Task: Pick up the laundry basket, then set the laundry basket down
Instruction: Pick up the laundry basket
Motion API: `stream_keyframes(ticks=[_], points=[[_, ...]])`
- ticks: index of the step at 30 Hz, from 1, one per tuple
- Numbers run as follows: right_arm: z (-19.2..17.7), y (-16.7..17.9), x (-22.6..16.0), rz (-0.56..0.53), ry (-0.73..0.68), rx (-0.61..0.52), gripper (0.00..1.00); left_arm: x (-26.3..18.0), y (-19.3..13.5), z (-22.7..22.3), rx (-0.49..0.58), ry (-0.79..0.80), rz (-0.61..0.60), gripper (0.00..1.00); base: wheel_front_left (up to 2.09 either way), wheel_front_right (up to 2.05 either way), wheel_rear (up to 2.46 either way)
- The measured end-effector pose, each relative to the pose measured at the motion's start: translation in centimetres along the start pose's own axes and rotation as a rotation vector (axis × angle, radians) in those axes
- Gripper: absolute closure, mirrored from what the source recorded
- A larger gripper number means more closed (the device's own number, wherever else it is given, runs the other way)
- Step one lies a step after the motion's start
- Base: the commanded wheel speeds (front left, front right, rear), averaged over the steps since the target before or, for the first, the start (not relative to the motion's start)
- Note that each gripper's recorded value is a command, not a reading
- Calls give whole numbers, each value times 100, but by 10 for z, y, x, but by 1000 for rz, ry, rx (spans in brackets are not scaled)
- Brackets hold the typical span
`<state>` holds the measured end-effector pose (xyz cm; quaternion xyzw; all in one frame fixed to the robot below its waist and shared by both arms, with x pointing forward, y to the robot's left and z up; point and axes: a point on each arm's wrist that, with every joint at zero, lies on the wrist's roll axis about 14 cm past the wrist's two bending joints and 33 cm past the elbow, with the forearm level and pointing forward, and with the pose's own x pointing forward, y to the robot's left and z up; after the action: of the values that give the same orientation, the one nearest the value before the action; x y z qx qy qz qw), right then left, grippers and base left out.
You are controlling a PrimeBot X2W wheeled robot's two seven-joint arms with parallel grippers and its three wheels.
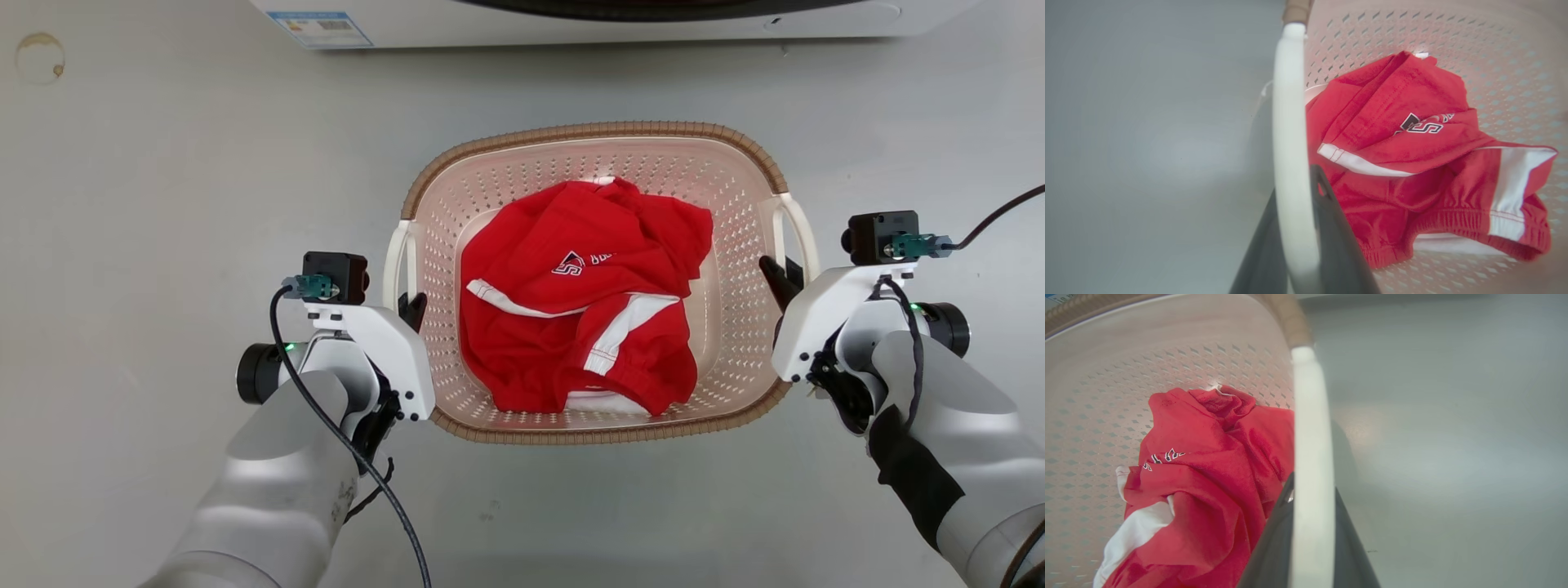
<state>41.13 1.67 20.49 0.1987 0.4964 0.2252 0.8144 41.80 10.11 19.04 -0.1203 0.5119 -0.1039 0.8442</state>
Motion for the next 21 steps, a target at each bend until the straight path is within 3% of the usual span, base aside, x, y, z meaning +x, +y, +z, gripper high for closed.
stream_keyframes(ticks=[21], points=[[9, 43, -54, 37, -69, -13, 100, -49, -11, 4, -29, 28, -22, 100, 0, 0, 0]])
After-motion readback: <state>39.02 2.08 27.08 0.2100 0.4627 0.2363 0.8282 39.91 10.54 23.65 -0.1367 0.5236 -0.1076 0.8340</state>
